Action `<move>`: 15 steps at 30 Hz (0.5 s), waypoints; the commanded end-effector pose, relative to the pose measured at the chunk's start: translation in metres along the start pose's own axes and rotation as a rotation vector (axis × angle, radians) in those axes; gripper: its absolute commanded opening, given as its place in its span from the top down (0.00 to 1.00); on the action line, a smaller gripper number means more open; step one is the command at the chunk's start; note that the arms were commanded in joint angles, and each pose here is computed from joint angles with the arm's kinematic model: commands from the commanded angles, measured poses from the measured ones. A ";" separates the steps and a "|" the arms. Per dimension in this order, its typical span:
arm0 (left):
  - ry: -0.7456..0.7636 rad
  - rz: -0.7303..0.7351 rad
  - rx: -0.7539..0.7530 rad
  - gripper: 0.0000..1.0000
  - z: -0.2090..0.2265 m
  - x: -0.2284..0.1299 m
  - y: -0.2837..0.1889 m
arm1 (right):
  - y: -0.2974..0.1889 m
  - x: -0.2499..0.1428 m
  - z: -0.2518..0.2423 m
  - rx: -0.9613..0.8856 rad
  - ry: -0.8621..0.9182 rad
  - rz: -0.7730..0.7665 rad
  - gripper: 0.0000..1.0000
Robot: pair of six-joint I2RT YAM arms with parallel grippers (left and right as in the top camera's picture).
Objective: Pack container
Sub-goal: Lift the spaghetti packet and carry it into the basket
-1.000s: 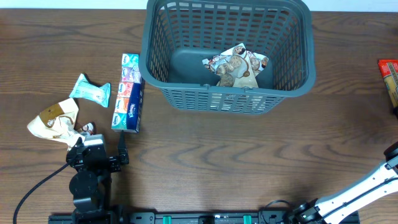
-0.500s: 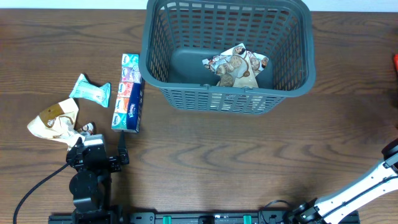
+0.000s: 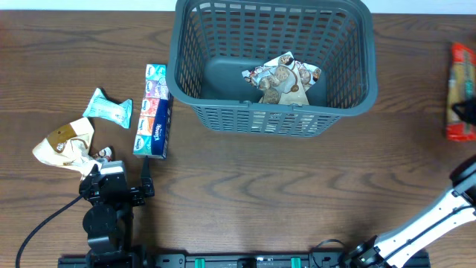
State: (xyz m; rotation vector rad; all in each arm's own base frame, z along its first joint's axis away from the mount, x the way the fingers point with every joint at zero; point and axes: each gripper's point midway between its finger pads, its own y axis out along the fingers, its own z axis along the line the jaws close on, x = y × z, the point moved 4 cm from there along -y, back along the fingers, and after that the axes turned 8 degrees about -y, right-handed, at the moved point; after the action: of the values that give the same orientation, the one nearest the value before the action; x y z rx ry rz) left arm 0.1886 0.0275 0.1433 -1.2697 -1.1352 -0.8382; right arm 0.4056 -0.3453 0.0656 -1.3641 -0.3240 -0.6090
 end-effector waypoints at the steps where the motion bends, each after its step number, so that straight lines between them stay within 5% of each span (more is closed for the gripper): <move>1: 0.001 0.031 0.001 0.01 0.001 -0.010 0.002 | -0.075 0.087 0.091 0.127 -0.180 -0.231 0.99; 7: 0.001 0.031 0.001 0.01 0.001 -0.010 0.002 | -0.164 0.139 0.186 0.128 -0.334 -0.398 0.99; 15: 0.001 0.031 0.001 0.01 0.001 -0.010 0.002 | -0.261 0.156 0.295 0.247 -0.463 -0.593 0.99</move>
State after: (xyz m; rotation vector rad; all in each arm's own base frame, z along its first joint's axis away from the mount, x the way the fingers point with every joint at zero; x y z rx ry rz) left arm 0.1886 0.0275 0.1434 -1.2696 -1.1355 -0.8385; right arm 0.4334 -0.1557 0.3681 -1.2975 -1.0213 -0.6844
